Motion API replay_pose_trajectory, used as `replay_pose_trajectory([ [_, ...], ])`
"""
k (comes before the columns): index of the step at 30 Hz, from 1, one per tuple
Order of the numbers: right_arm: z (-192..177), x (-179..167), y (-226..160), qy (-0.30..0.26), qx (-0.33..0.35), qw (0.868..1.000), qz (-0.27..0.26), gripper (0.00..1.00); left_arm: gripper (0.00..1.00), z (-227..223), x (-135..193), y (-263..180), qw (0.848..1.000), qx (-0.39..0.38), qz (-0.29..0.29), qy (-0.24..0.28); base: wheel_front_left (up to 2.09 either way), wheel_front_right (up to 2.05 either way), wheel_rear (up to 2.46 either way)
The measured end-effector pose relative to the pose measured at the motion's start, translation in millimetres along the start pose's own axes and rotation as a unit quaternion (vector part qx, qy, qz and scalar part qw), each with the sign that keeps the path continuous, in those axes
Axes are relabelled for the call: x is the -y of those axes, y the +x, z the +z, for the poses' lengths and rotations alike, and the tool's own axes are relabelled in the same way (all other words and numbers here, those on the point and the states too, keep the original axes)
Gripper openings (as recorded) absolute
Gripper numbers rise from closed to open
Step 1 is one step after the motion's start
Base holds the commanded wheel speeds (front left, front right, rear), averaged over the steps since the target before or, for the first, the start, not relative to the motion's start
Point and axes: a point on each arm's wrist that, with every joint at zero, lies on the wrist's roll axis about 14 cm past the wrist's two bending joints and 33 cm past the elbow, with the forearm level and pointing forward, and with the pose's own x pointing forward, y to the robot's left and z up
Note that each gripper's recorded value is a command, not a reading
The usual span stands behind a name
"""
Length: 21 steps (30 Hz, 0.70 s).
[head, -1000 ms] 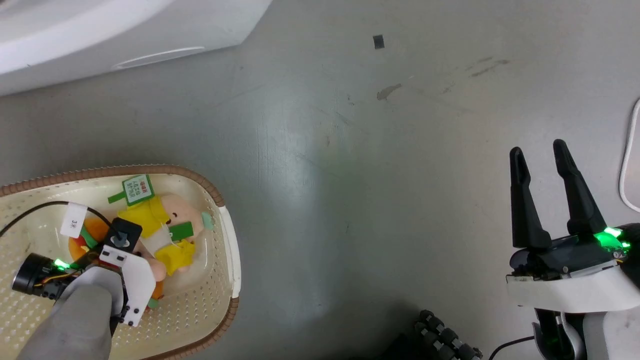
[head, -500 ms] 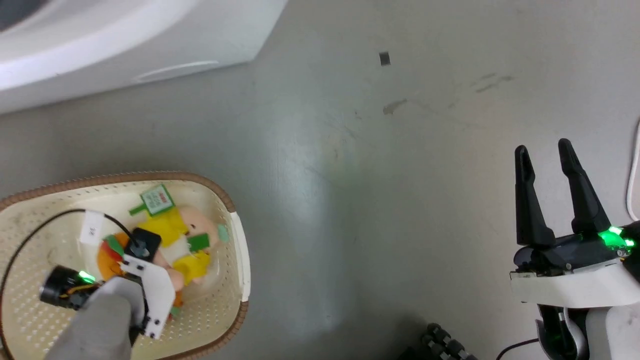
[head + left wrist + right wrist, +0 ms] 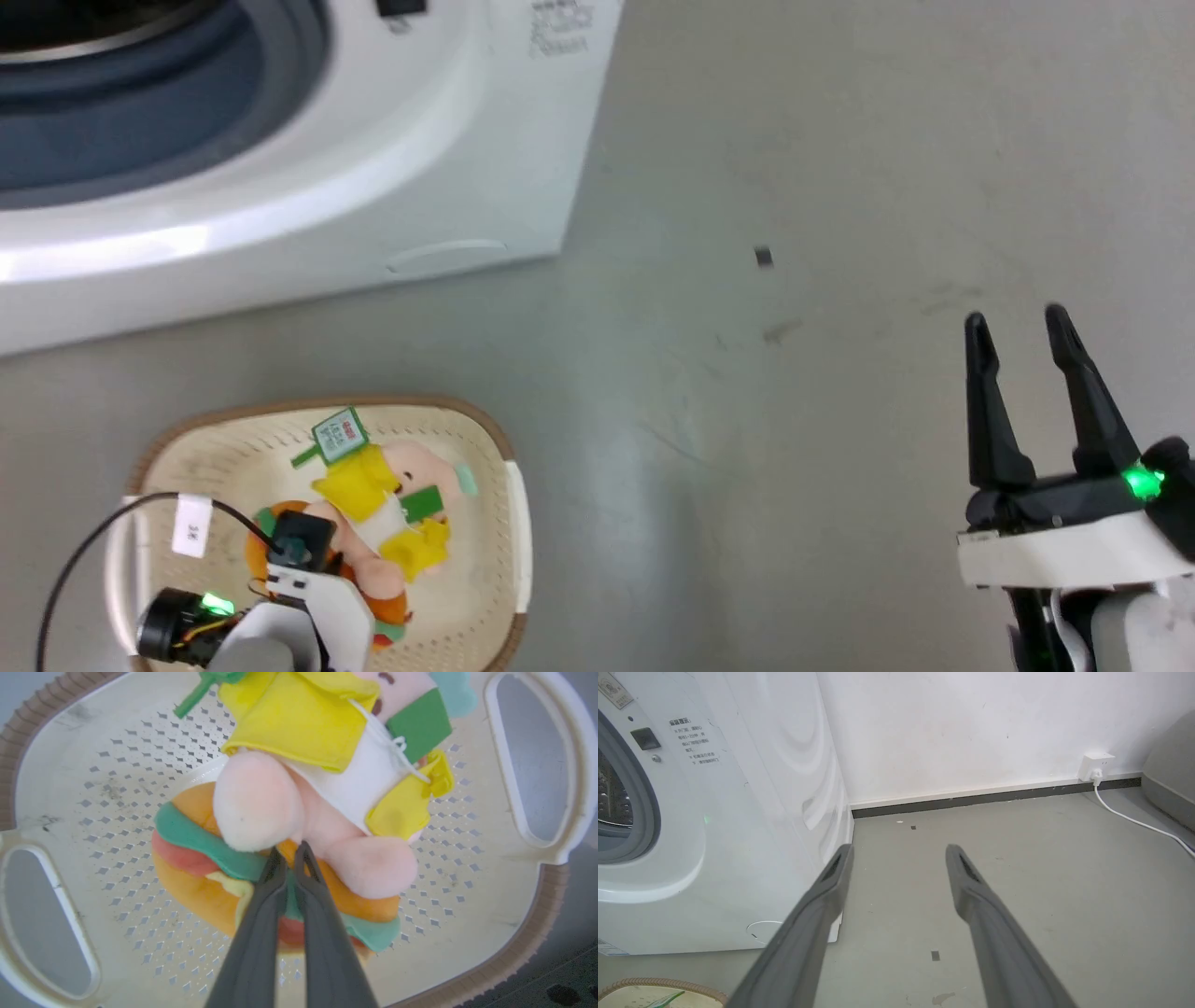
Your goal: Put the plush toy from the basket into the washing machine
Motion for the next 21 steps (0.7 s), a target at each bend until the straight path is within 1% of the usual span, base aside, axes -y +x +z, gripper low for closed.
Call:
replay_pose_trajectory([
  [6,21,-12,-13,0.005,0.026,0.999,0.019,1.00,0.00,19,-1,-37,0.998,0.059,0.022,-0.001,0.00,0.00,0.00],
  [10,35,-22,-17,0.013,0.048,0.998,0.035,1.00,0.00,33,-2,-61,0.993,0.109,0.040,-0.016,0.00,0.00,0.00],
  [13,43,-31,-22,0.016,0.058,0.997,0.048,1.00,0.00,47,-4,-81,0.986,0.155,0.057,-0.033,0.00,0.00,0.00],
  [16,50,-38,-28,0.020,0.067,0.996,0.060,1.00,0.00,51,-5,-101,0.978,0.190,0.073,-0.047,0.00,0.00,0.00],
  [21,60,-52,-35,0.026,0.081,0.993,0.082,1.00,0.00,64,-8,-135,0.961,0.252,0.094,-0.065,0.00,0.00,0.00],
])
